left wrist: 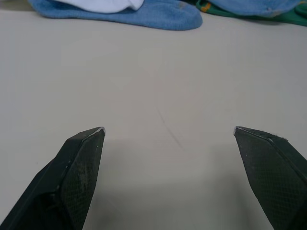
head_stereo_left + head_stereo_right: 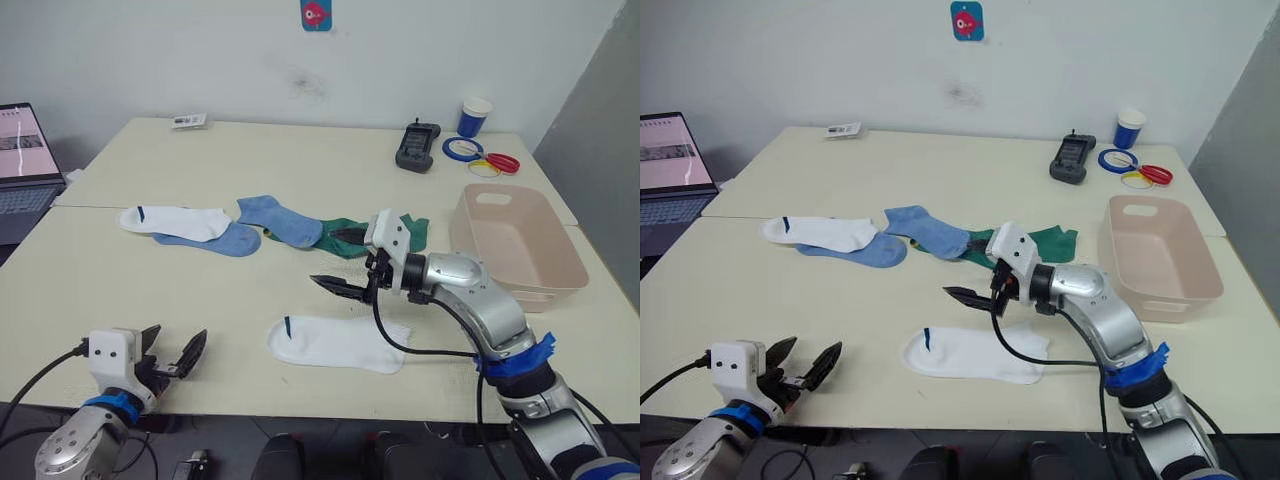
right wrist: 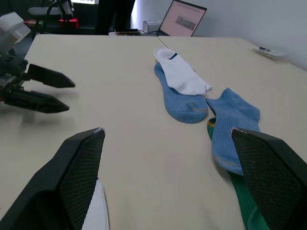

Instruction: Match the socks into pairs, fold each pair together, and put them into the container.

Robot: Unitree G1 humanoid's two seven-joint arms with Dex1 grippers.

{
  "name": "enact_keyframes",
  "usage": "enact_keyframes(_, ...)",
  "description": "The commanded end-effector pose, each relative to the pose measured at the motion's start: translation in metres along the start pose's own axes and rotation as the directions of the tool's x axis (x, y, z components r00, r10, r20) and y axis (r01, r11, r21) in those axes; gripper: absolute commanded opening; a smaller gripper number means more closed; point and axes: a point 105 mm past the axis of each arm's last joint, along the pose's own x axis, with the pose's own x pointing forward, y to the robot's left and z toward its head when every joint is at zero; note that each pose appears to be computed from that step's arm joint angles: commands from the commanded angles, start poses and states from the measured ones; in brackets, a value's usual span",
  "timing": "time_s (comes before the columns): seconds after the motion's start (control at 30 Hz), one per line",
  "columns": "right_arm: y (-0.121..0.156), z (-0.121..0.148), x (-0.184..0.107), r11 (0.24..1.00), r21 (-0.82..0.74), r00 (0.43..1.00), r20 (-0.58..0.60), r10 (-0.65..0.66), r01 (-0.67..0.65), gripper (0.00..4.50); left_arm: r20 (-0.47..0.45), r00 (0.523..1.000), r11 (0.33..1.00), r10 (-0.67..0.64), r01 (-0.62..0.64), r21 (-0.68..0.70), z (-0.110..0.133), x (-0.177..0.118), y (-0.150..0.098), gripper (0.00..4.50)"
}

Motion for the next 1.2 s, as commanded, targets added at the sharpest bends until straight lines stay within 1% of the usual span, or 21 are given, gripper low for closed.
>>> enact_keyframes(0.03,0.000,0.009,-0.004,0.999,-0.040,1.000,0.022,-0.006,0.007,4.50,0.050,0.999,0.994,-0.004,-0.002,0.110,0.030,0.024,0.006,4.48)
enact_keyframes(0.17,-0.003,0.006,-0.010,0.998,-0.037,0.999,0.007,-0.043,0.043,4.50,0.058,0.998,0.979,0.036,-0.046,0.197,0.050,0.065,0.029,4.48)
enact_keyframes(0.23,-0.003,0.005,-0.013,0.998,-0.034,0.998,0.003,-0.060,0.060,4.50,0.044,0.998,0.972,0.044,-0.053,0.229,0.057,0.086,0.038,4.48)
enact_keyframes(0.33,-0.003,0.004,-0.015,0.996,-0.032,0.997,-0.001,-0.083,0.083,4.50,0.043,0.998,0.963,0.044,-0.054,0.264,0.068,0.113,0.047,4.48)
enact_keyframes(0.4,-0.003,0.003,-0.017,0.995,-0.032,0.995,-0.006,-0.099,0.099,4.50,0.030,0.999,0.960,0.027,-0.034,0.279,0.070,0.129,0.048,4.48)
enact_keyframes(0.5,-0.003,0.003,-0.021,0.992,-0.032,0.992,-0.013,-0.125,0.124,4.50,-0.025,1.000,0.951,0.016,-0.008,0.310,0.065,0.148,0.049,4.48)
enact_keyframes(0.53,-0.004,0.003,-0.022,0.990,-0.033,0.991,-0.016,-0.135,0.134,4.50,-0.036,0.999,0.942,0.025,-0.012,0.335,0.064,0.153,0.050,4.48)
enact_keyframes(0.67,-0.005,0.003,-0.026,0.987,-0.034,0.987,-0.024,-0.160,0.159,4.50,-0.076,0.997,0.932,0.033,-0.003,0.362,0.058,0.162,0.051,4.48)
enact_keyframes(0.83,-0.004,0.003,-0.029,0.983,-0.026,0.983,-0.030,-0.180,0.180,4.50,-0.088,0.988,0.924,0.123,-0.082,0.373,0.062,0.168,0.064,4.48)
enact_keyframes(0.93,-0.004,0.003,-0.029,0.983,-0.025,0.982,-0.031,-0.184,0.184,4.50,-0.118,0.985,0.923,0.125,-0.072,0.378,0.057,0.170,0.064,4.48)
enact_keyframes(1.03,-0.005,0.005,-0.029,0.982,-0.025,0.982,-0.028,-0.189,0.189,4.50,-0.148,0.983,0.931,0.106,-0.046,0.363,0.053,0.171,0.060,3.89)
enact_keyframes(1.07,-0.005,0.006,-0.029,0.981,-0.025,0.981,-0.027,-0.192,0.191,4.50,-0.154,0.983,0.934,0.102,-0.042,0.355,0.052,0.171,0.060,3.52)
enact_keyframes(1.2,-0.007,0.006,-0.031,0.981,-0.025,0.980,-0.029,-0.196,0.195,4.50,-0.156,0.982,0.942,0.103,-0.046,0.332,0.051,0.171,0.060,2.28)
